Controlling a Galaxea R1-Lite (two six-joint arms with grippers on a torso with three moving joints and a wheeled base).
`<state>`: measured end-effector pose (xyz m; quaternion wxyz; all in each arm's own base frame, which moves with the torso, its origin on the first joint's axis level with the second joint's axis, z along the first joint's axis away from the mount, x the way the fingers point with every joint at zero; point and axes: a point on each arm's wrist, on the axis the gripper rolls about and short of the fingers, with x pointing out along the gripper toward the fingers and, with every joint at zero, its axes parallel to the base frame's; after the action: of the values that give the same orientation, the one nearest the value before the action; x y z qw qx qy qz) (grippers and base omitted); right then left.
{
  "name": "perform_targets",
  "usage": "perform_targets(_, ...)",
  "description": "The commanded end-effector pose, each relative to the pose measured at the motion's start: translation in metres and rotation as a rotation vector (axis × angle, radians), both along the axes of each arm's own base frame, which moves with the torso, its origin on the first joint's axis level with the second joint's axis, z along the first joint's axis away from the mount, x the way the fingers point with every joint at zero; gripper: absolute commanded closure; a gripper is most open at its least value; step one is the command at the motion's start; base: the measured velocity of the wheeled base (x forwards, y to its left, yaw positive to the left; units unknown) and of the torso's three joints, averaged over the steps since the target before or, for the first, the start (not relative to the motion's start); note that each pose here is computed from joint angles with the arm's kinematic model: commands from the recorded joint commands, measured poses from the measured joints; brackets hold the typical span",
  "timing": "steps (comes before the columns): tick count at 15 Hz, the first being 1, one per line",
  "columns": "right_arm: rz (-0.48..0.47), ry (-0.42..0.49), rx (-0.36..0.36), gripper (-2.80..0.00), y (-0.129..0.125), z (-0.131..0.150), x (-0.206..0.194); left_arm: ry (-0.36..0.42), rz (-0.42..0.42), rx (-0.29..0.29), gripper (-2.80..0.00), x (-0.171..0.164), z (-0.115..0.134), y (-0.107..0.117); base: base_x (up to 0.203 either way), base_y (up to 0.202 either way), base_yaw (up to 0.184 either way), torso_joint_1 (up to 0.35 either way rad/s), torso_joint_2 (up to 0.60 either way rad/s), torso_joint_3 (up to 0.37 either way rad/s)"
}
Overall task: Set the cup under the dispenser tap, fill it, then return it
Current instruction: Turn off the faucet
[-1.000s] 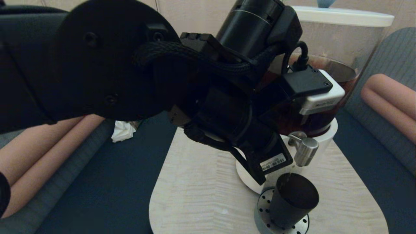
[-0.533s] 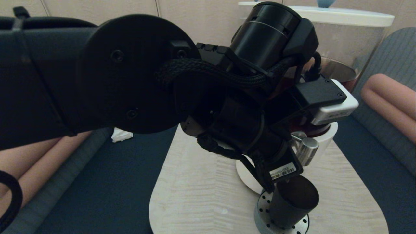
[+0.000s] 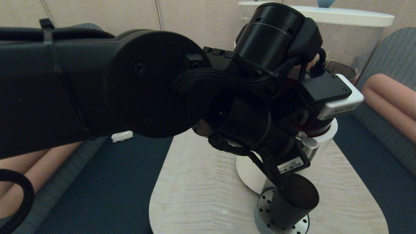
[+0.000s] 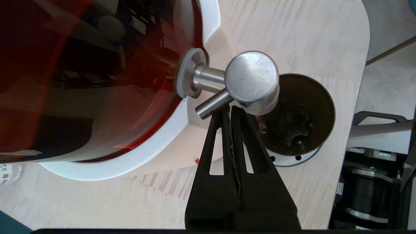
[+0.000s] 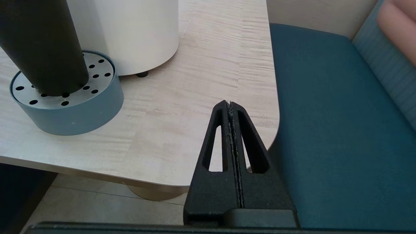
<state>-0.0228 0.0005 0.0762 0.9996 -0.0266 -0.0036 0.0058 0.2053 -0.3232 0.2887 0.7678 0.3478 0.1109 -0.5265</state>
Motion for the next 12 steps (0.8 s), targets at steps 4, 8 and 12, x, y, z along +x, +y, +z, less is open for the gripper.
perform_targets(4,0.001,0.002,-0.001,0.00,0.000,-0.001,0.000,-0.023,-0.004,-0.029,0.00,0.004,-0.001,-0.005,0.000,0.000,0.000,0.000,0.00,0.000)
perform_targets(8,0.001,0.002,-0.001,0.00,0.000,-0.001,0.000,-0.038,-0.008,-0.047,0.00,0.007,-0.003,-0.010,0.000,0.000,0.000,0.000,0.00,0.000)
perform_targets(12,0.001,0.002,-0.001,0.00,0.000,-0.001,0.000,-0.073,-0.048,-0.148,0.00,0.011,0.001,-0.020,0.000,0.000,0.000,0.000,0.00,0.000)
